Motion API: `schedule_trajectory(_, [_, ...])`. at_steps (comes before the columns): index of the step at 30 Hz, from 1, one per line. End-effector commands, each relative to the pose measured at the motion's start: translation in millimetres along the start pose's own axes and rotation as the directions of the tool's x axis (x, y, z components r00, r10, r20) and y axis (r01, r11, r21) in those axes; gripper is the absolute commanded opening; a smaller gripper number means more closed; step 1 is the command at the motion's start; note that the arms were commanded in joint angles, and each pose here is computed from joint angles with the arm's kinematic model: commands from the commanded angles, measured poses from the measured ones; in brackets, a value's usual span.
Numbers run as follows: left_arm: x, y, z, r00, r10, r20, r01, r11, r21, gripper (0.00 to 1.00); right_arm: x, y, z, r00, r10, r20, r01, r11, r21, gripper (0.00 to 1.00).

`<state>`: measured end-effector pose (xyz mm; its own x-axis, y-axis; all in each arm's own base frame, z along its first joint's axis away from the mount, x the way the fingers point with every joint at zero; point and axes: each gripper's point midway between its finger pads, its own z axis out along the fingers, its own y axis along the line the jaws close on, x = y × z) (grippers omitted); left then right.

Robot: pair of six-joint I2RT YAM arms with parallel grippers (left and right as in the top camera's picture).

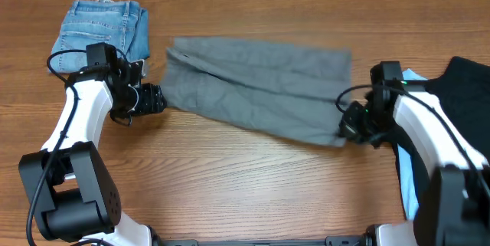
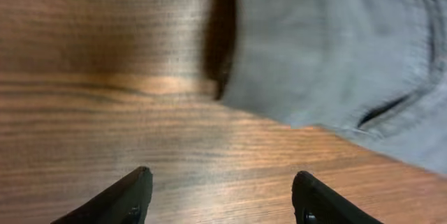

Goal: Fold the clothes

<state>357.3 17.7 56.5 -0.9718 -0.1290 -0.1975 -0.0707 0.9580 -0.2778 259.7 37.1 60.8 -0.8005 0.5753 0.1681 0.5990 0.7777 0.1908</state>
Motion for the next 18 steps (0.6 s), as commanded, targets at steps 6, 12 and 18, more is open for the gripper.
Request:
schedule_trajectory(6, [2,2,-1,1.000,0.019,-0.014,-0.019,1.000,-0.013,0.66,-20,-17,-52,0.970,0.047,0.240,-0.050,0.999,0.004,0.98])
schedule_trajectory(12, [-14,-5,-22,1.000,0.026,0.005,-0.026,1.000,-0.014,0.66,-43,4,-52,0.956,0.053,0.288,-0.024,0.994,-0.103,0.79])
schedule_trajectory(18, [-36,-13,-51,0.998,0.041,0.051,-0.040,0.999,-0.014,0.65,-54,16,-19,0.975,0.092,0.202,-0.065,0.988,-0.138,0.59])
